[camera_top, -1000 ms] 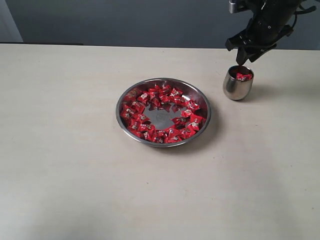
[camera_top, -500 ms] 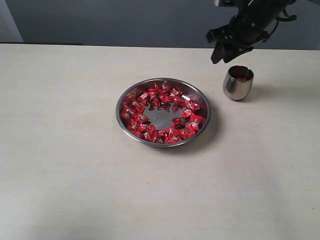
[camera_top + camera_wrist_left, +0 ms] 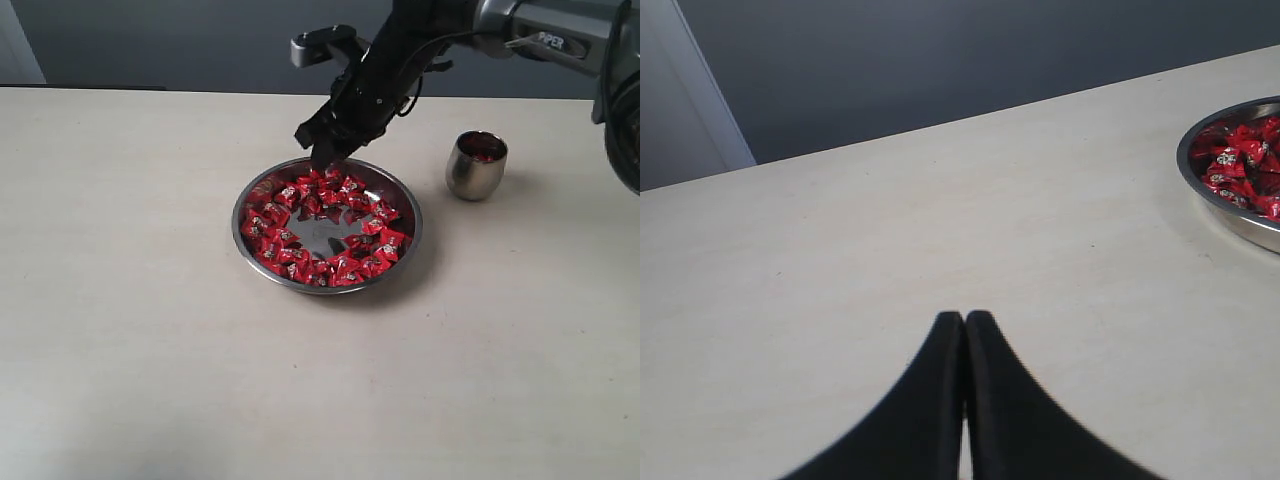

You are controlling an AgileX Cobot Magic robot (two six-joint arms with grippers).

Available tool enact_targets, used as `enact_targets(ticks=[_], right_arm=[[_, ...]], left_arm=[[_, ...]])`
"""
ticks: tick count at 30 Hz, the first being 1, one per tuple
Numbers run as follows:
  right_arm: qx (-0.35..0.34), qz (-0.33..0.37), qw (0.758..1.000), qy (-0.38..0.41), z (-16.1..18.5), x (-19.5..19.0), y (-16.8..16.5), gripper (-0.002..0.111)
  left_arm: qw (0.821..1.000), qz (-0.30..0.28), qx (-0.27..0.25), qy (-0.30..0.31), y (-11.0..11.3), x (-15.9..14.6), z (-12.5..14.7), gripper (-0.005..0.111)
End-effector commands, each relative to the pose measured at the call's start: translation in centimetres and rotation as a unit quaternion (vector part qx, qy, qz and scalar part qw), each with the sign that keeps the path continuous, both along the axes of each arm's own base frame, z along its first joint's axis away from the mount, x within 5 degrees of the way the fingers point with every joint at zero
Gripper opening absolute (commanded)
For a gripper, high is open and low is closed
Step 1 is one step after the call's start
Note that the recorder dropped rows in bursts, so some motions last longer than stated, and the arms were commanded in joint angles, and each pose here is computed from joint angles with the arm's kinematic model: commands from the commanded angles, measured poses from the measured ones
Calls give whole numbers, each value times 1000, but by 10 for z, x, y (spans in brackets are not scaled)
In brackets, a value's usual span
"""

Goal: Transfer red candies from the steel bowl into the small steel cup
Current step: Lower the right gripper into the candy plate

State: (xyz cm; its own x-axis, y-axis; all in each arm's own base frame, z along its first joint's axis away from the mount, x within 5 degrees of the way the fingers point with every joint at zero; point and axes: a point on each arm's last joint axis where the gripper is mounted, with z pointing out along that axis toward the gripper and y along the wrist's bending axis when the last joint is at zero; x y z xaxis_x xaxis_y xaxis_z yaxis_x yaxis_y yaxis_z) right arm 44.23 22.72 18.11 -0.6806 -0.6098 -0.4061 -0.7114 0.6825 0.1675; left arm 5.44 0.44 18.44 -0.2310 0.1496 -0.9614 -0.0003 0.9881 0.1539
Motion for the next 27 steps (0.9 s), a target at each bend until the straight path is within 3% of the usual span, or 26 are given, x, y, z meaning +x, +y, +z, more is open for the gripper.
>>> enact_targets(ticks=[1, 19, 22, 27], right_arm=[[-44, 26, 999, -16, -18, -1, 8, 38], [-49, 18, 999, 9, -62, 3, 12, 37], [-51, 19, 998, 12, -62, 3, 12, 29], [-56, 24, 998, 32, -61, -1, 11, -1]], left_arm=[[1000, 0, -1, -6, 0, 0, 1, 0], [1000, 0, -1, -6, 0, 0, 1, 0], [1000, 0, -1, -6, 0, 0, 1, 0], [1000, 0, -1, -6, 0, 0, 1, 0]])
